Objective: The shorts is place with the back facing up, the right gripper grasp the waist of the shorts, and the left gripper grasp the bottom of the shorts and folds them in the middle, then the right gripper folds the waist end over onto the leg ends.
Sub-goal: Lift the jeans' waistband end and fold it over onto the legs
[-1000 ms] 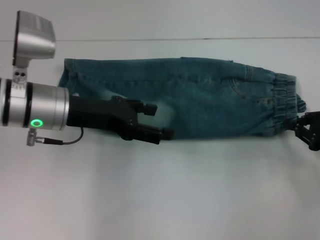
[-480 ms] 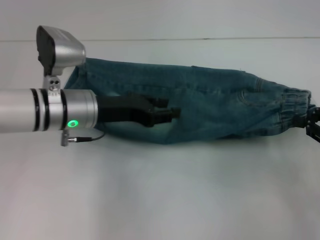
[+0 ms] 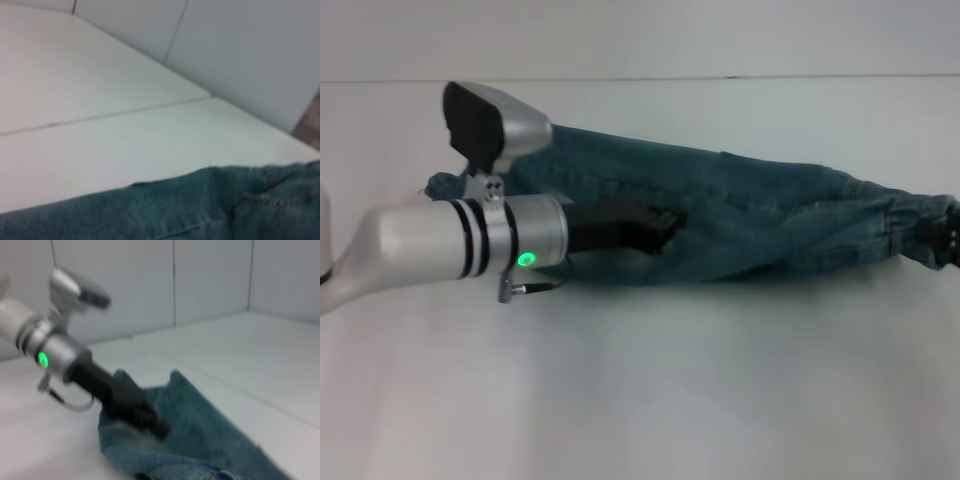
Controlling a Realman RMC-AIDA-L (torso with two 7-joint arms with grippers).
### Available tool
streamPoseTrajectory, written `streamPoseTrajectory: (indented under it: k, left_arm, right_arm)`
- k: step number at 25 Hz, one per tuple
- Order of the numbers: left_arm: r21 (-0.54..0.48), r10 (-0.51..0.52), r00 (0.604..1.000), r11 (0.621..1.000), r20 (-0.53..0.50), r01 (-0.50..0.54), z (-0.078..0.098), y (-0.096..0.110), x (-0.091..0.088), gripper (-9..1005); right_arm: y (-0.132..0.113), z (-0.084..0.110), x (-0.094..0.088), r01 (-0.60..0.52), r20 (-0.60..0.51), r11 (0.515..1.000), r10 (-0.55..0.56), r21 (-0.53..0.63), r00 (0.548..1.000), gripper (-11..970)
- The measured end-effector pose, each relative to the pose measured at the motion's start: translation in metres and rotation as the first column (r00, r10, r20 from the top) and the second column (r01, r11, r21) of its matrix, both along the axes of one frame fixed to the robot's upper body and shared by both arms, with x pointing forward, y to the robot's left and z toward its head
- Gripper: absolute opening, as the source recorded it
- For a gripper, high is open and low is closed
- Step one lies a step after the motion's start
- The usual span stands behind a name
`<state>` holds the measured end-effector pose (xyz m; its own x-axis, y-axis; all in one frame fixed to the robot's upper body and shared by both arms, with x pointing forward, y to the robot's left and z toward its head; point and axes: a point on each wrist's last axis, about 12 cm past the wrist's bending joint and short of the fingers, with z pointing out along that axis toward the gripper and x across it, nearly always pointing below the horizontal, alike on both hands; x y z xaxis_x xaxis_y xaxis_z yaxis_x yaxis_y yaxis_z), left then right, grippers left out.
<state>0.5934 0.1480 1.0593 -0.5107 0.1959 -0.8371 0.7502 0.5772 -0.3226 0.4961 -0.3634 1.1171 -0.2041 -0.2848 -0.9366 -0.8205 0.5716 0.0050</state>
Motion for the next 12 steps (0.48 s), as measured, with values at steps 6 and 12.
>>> streamPoseTrajectory:
  k: [6, 12]
  left_arm:
    - [-0.002, -0.048, 0.999, 0.999, -0.010, 0.048, -0.003, -0.014, -0.007, 14]
    - [-0.028, -0.081, 0.996, 0.996, -0.027, 0.080, -0.005, -0.021, -0.015, -2]
  right_arm:
    - [-0.004, 0.014, 0.002, 0.022, 0.056, 0.997, -0.027, 0.073, 0.998, 92]
    - [0.000, 0.032, 0.022, 0.029, 0.103, 0.993, -0.041, 0.114, 0.994, 91]
